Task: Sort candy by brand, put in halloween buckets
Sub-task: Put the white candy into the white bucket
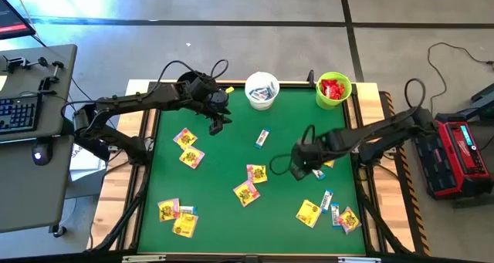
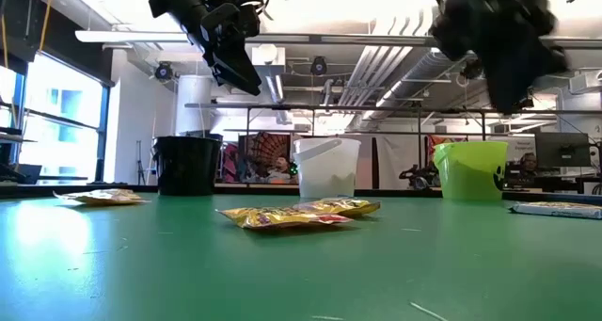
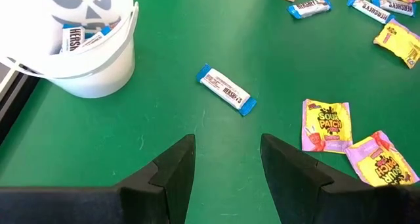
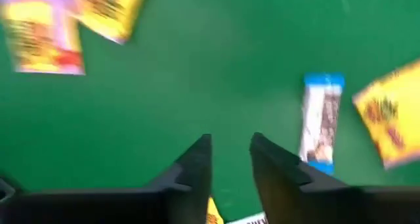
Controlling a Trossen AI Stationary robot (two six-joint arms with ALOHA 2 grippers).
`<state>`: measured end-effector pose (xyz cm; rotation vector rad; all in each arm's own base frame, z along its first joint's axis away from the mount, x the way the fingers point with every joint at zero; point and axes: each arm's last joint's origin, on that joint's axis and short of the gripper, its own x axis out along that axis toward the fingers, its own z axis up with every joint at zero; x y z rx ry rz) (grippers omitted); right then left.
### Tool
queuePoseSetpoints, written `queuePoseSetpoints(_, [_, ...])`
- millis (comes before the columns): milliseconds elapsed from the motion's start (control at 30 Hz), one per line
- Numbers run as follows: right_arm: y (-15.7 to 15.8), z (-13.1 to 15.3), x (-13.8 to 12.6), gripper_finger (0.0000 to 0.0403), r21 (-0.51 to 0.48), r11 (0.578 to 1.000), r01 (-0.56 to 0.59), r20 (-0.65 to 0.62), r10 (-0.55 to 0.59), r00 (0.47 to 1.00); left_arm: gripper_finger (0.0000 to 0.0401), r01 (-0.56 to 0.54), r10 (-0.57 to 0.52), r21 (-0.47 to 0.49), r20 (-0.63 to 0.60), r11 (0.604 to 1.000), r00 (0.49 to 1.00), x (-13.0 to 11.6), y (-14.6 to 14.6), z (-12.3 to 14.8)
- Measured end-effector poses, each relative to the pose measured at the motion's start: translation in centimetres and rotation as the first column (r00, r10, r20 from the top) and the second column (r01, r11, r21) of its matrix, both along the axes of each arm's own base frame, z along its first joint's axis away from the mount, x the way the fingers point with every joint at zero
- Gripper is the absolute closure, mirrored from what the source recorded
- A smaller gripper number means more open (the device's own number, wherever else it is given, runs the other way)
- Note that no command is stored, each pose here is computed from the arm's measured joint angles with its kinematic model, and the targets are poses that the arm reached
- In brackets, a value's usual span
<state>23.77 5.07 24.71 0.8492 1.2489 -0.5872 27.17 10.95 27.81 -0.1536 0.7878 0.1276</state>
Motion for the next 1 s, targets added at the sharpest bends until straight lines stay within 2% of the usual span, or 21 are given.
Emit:
queuePoseSetpoints(133, [0.0, -2.8, -1.3, 0.0245, -0.011, 0.995, 0.100, -0.101, -0.100, 0.990, 0.0236, 0.000, 0.000, 0.000, 0.000, 1.000, 1.000, 0.0, 0.0, 0.0])
queuePoseSetpoints(300, [-1.0, -5.6, -2.2, 0.0196, -0.041, 0.992, 0.117, -0.130, -0.122, 0.984, 0.0236, -0.001, 0.001, -0.001, 0.000, 1.000, 1.000, 0.0, 0.0, 0.0])
queuePoseSetpoints(700, [-4.1, -9.1, -2.9, 0.0190, -0.110, 0.987, 0.114, -0.115, -0.127, 0.985, 0.0236, -0.013, 0.013, -0.011, 0.001, 1.000, 1.000, 0.0, 0.0, 0.0])
queuePoseSetpoints(867, [-4.9, -10.5, -2.4, 0.0191, -0.077, 0.995, 0.057, -0.135, -0.067, 0.989, 0.0236, -0.014, 0.014, -0.011, 0.001, 1.000, 1.000, 0.0, 0.0, 0.0])
queuePoseSetpoints(1000, [-5.2, -11.0, -2.1, 0.0211, -0.054, 0.998, 0.040, -0.148, -0.047, 0.988, 0.0236, -0.020, 0.020, -0.016, 0.001, 1.000, 1.000, 0.0, 0.0, 0.0])
